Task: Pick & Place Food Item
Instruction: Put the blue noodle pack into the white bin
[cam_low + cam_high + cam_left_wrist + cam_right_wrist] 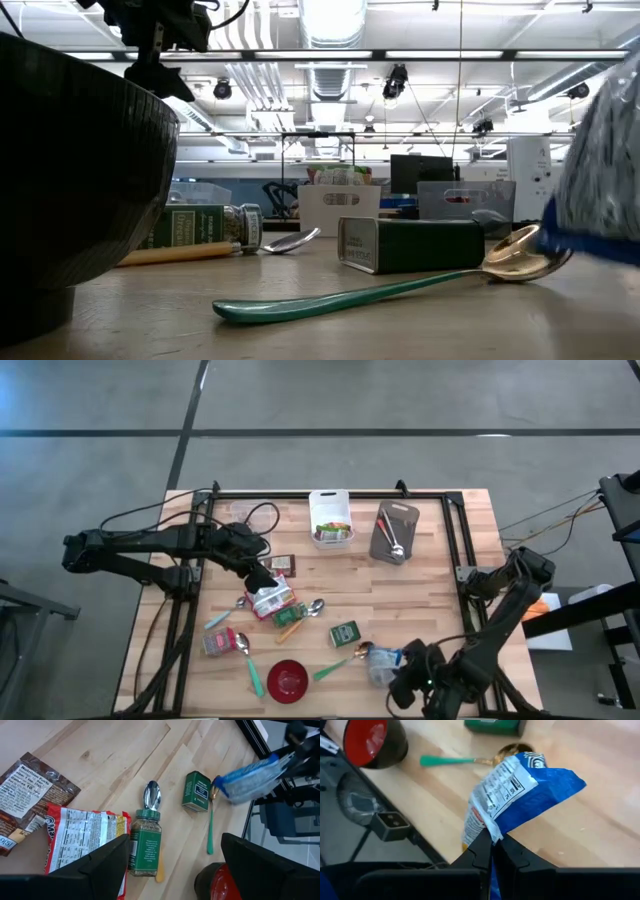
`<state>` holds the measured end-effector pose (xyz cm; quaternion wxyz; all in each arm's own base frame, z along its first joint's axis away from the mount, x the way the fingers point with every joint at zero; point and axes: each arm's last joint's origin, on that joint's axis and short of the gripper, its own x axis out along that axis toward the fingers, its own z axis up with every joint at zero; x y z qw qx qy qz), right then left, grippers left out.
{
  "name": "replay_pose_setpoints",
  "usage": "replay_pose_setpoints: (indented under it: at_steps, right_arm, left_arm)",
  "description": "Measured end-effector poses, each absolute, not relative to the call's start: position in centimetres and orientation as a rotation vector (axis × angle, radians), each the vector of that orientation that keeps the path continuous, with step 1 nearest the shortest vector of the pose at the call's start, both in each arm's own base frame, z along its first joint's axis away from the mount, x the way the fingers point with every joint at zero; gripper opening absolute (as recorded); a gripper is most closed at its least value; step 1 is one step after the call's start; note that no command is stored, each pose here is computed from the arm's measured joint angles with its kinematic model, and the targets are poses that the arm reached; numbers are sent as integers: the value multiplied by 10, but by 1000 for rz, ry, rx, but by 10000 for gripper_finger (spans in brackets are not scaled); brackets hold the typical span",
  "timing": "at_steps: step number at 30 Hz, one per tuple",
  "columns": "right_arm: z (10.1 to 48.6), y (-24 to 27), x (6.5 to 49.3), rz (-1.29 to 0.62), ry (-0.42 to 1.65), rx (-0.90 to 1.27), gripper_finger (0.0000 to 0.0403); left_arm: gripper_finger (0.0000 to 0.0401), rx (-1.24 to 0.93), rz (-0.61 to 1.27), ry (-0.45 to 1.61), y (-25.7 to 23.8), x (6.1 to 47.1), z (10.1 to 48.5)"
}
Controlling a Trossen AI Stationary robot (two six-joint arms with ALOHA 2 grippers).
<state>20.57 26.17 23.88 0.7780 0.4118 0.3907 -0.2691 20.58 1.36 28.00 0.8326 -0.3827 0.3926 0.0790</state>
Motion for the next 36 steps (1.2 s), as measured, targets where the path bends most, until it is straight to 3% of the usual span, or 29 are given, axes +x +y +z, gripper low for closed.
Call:
replay_pose_setpoints:
  at_steps: [16,36]
  right_arm:
    - [318,206,213,-764,796,720,7]
    - [411,29,221,-631,626,439,7]
  left_arm:
    - [319,-804,164,832,14,206,280]
    - [319,-801,154,777,14,210,284]
